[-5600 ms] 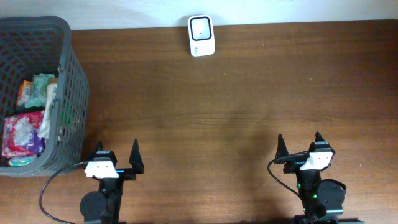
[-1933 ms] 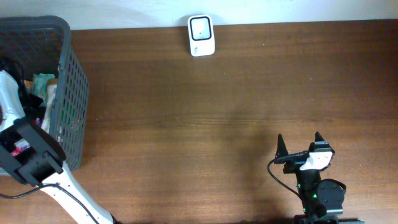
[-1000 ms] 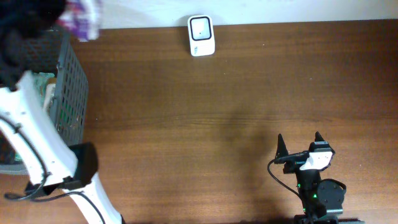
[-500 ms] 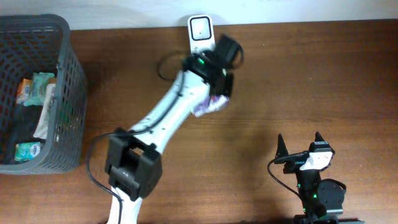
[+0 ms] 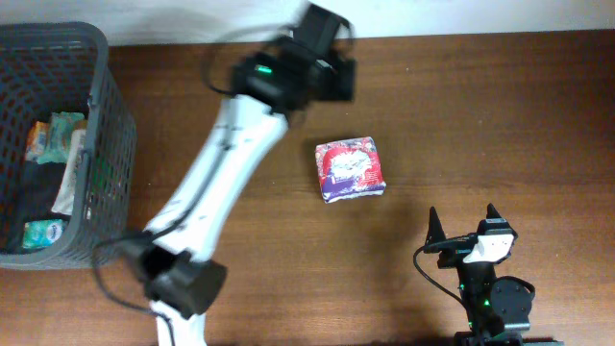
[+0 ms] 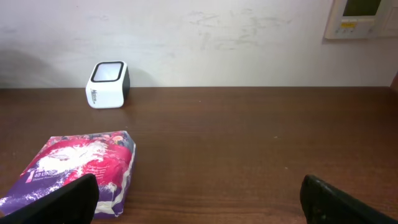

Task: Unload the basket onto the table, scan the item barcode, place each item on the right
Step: 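Carry the pink package to table center and release it, then return left gripper to basket and grasp the white tube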

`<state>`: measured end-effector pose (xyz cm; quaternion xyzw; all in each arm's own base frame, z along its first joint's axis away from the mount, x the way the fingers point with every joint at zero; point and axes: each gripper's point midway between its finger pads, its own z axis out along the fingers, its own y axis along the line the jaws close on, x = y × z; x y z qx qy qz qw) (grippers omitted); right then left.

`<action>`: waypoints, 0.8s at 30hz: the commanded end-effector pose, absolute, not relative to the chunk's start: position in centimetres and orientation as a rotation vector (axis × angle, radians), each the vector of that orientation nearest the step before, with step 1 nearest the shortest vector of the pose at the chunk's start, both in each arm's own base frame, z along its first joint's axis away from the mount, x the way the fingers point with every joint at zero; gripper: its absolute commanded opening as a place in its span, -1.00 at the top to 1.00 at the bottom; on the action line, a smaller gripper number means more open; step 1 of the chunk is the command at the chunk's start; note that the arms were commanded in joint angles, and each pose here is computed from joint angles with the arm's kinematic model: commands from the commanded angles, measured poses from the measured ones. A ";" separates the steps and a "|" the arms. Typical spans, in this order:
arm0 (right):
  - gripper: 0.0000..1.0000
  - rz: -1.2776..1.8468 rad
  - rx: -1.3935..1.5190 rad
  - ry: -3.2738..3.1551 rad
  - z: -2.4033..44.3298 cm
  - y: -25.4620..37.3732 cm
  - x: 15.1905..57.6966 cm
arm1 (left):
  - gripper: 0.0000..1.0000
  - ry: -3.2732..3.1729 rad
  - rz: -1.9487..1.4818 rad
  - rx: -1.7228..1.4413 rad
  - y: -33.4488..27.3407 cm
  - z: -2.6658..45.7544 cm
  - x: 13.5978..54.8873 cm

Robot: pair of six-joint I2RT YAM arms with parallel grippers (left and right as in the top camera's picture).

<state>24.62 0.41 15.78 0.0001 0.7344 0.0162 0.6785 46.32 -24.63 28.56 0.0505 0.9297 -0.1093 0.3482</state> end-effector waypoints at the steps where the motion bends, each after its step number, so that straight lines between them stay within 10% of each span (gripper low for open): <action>1: -0.97 0.036 0.001 1.654 15.5 0.5 24.6 | -0.87 2.205 -0.245 -0.117 -13.3 39.2 45.9; 11: -0.97 0.036 0.001 1.654 15.5 0.5 24.6 | -1.00 2.187 0.235 -1.057 22.4 36.1 36.3; 24: -0.97 0.036 0.001 1.654 15.5 0.5 24.6 | -0.99 2.842 0.164 -0.777 27.0 18.2 37.6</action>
